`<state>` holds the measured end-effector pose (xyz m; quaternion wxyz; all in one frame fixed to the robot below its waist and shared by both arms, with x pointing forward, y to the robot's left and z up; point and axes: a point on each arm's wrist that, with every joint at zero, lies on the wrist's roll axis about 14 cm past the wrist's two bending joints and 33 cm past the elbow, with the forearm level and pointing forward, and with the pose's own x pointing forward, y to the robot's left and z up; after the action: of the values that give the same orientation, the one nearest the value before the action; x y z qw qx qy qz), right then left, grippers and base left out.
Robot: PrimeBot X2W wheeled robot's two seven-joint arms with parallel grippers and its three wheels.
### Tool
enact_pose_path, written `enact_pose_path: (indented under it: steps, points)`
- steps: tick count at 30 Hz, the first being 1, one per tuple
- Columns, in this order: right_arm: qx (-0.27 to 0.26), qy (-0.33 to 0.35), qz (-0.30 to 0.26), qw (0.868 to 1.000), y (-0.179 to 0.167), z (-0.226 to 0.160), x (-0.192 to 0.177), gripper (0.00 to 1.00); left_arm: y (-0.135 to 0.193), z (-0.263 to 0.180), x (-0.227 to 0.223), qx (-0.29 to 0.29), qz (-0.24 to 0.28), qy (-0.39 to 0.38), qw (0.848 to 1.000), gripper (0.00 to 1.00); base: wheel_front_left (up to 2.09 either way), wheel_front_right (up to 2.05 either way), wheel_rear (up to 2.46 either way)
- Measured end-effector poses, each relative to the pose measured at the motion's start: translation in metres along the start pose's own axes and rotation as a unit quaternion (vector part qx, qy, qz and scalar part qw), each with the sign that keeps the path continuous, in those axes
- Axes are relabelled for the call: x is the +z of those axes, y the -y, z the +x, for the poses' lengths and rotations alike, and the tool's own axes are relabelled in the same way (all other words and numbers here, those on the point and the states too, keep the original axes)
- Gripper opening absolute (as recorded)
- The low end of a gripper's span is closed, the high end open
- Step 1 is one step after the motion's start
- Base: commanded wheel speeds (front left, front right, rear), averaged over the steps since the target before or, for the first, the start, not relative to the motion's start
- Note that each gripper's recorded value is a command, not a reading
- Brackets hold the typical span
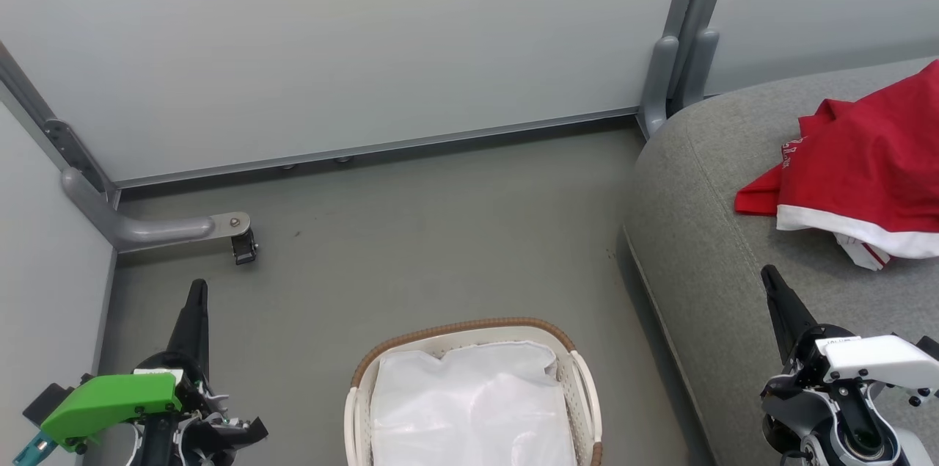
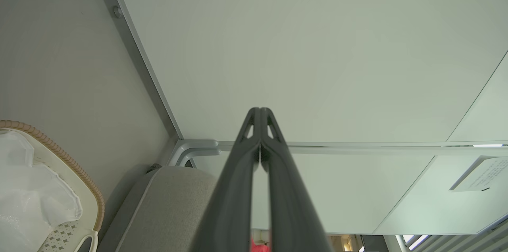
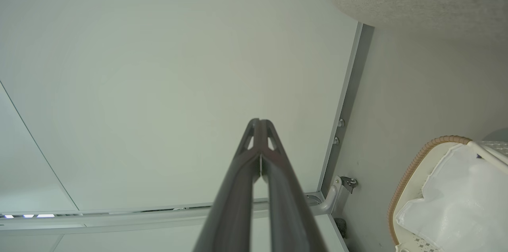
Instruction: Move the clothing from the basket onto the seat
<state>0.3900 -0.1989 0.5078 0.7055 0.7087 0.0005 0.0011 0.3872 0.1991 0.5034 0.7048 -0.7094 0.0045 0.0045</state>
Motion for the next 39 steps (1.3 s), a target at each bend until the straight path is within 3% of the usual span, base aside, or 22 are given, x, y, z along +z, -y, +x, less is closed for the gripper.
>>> enact_pose_path:
  steps: [39]
  points:
    - [0.000,0.001,0.000,1.000,-0.0001,0.0000,0.0004,0.00,0.0001,0.0000,0.0000,0.000,0.000,0.000,1.000,0.00,0.00,0.00,0.00]
